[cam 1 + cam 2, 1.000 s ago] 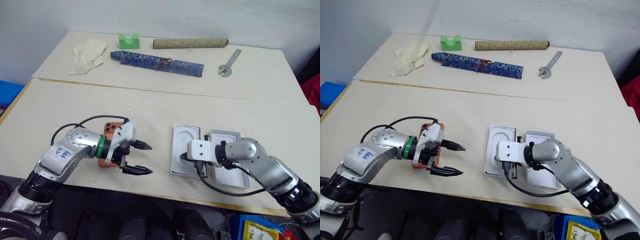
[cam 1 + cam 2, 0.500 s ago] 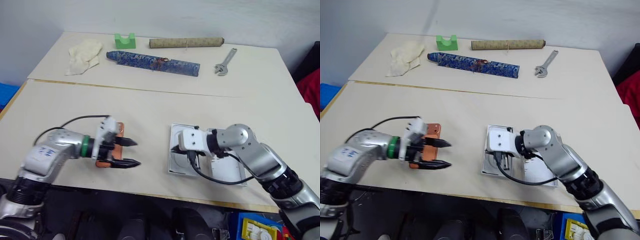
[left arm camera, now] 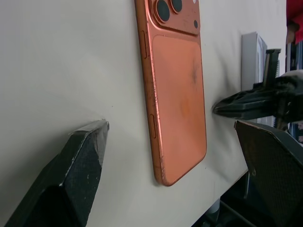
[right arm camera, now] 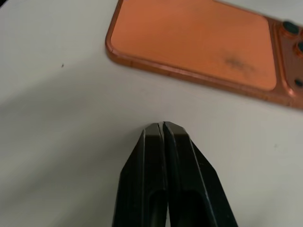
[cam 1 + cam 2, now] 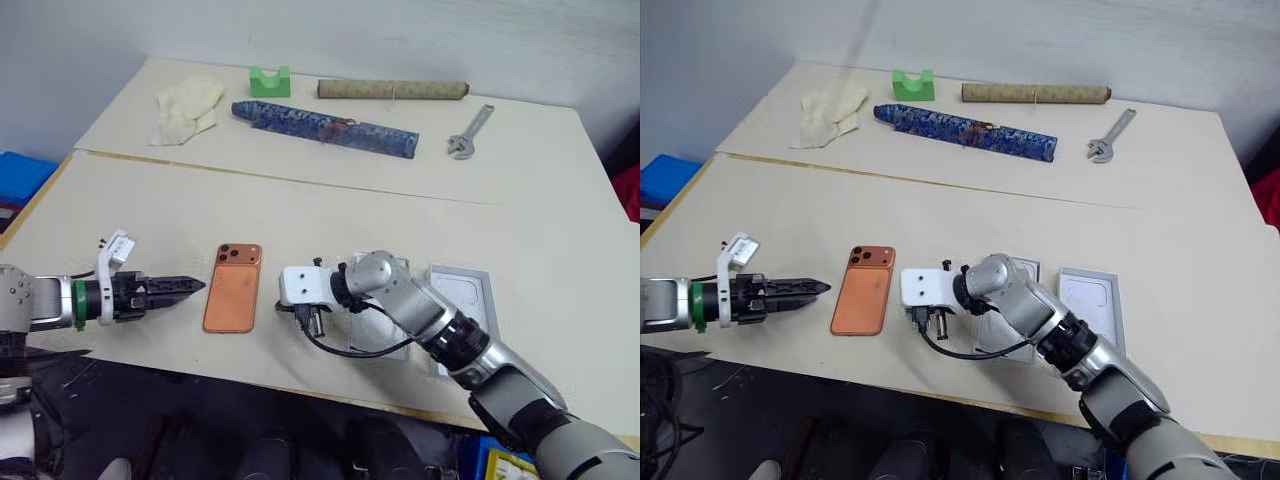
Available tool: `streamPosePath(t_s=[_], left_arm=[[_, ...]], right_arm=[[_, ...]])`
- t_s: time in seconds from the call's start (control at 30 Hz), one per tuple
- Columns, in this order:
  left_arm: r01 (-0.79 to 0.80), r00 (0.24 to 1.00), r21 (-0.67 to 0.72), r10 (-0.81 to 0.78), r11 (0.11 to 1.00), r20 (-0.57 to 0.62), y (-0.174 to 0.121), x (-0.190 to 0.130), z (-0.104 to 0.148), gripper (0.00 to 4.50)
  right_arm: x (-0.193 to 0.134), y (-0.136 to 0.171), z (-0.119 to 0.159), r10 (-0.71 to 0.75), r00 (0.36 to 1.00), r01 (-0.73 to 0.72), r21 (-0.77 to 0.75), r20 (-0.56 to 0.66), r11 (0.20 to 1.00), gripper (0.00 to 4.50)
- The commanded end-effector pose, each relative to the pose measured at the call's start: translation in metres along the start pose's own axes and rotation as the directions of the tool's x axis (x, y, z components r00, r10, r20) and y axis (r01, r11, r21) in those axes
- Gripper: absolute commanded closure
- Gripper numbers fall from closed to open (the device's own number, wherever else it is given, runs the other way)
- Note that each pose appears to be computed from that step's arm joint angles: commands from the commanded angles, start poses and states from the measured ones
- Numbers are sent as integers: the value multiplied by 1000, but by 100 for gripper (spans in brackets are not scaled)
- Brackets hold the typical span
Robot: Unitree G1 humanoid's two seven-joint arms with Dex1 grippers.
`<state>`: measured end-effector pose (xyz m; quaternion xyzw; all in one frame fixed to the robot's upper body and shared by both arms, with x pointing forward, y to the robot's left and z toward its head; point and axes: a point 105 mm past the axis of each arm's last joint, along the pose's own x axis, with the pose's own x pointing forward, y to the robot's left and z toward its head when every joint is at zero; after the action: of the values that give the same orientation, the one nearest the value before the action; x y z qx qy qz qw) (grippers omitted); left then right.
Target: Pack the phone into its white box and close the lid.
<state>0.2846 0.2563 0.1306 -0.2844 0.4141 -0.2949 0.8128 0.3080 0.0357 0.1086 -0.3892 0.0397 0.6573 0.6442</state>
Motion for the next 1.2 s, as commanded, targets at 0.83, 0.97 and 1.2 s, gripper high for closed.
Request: streamPosePath(t_s=[0.83,0.97,1.2], left_arm=[[240,965,-148,-252,960,-69,-26,73,-21,154],[302,948,-102,-310,948,-73,-40,65,-17,286],[477,866,-34,-476,878,-151,-89,86,-24,439]], right_arm=[[-2,-9,-5,-80,996,76,89,41,993,450],[-36,-13,4,-170,978,149,164,123,975,450],[-135,2,18,-328,922,249,336,205,908,450]])
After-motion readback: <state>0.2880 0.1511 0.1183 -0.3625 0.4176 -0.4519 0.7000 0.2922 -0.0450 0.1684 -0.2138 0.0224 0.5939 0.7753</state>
